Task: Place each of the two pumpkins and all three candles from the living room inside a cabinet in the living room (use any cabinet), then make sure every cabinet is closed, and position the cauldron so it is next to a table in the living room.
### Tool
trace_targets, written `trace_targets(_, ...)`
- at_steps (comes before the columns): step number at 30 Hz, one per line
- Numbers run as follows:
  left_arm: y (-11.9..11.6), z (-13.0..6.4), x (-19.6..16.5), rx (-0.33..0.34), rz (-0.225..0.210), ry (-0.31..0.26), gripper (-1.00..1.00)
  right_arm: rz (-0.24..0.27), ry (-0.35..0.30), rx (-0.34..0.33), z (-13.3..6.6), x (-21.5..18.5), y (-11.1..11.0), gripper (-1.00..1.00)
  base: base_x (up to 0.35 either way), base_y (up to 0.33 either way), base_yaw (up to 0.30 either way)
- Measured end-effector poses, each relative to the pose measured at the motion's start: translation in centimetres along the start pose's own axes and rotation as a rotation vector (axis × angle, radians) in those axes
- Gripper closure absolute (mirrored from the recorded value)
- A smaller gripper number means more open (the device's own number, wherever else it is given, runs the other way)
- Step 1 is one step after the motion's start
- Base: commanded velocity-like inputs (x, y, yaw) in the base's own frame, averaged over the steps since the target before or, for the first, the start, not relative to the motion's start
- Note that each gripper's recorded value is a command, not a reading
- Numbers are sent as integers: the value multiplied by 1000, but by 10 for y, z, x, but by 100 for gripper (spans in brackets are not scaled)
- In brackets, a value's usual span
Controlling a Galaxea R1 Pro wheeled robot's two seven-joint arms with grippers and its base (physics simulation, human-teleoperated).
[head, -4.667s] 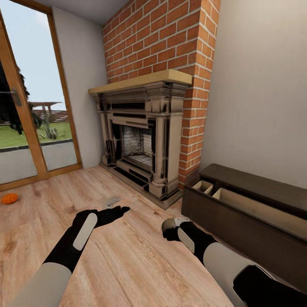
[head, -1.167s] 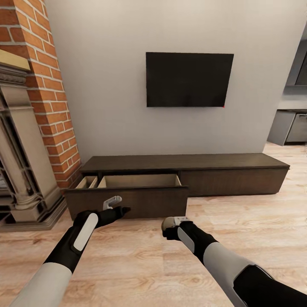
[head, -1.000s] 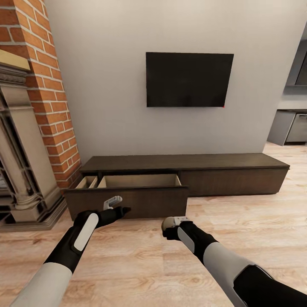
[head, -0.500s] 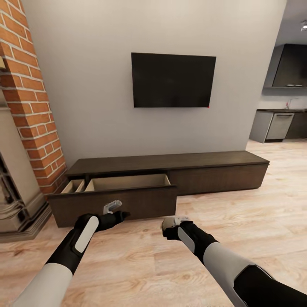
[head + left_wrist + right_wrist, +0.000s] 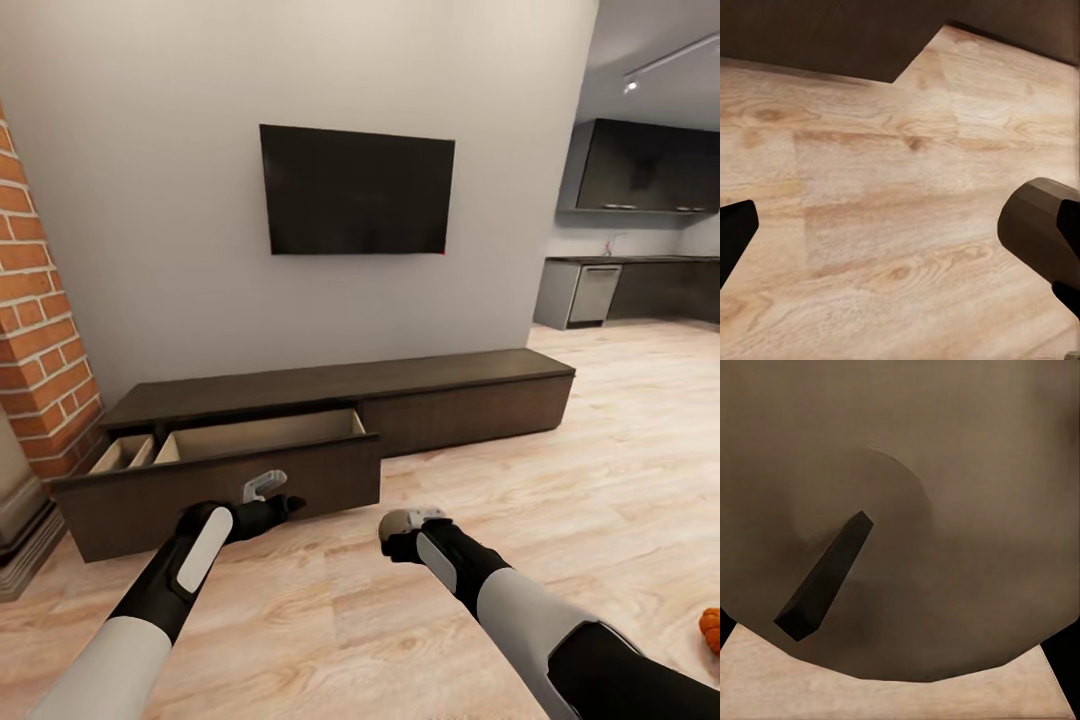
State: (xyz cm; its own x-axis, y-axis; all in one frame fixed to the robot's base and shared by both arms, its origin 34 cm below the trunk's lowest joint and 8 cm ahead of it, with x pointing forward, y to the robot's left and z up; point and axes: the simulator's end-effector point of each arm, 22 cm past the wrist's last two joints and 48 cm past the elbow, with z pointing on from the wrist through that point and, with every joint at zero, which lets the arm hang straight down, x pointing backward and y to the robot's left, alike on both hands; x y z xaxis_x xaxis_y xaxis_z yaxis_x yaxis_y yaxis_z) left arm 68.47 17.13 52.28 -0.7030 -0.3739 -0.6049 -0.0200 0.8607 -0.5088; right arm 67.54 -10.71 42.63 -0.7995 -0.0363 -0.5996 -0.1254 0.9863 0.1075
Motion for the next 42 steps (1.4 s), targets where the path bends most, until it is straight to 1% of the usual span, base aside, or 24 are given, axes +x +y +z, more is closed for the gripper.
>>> trace_targets(36,-11,-13,-12,14,12,-30,-100,-10,-33,0,-14,-14,3,100,0,0,-251)
trace_targets(42,-11,-14,-13,14,12,-31,-100,-14,-41,3,-15,-16,3,100,0,0,-85)
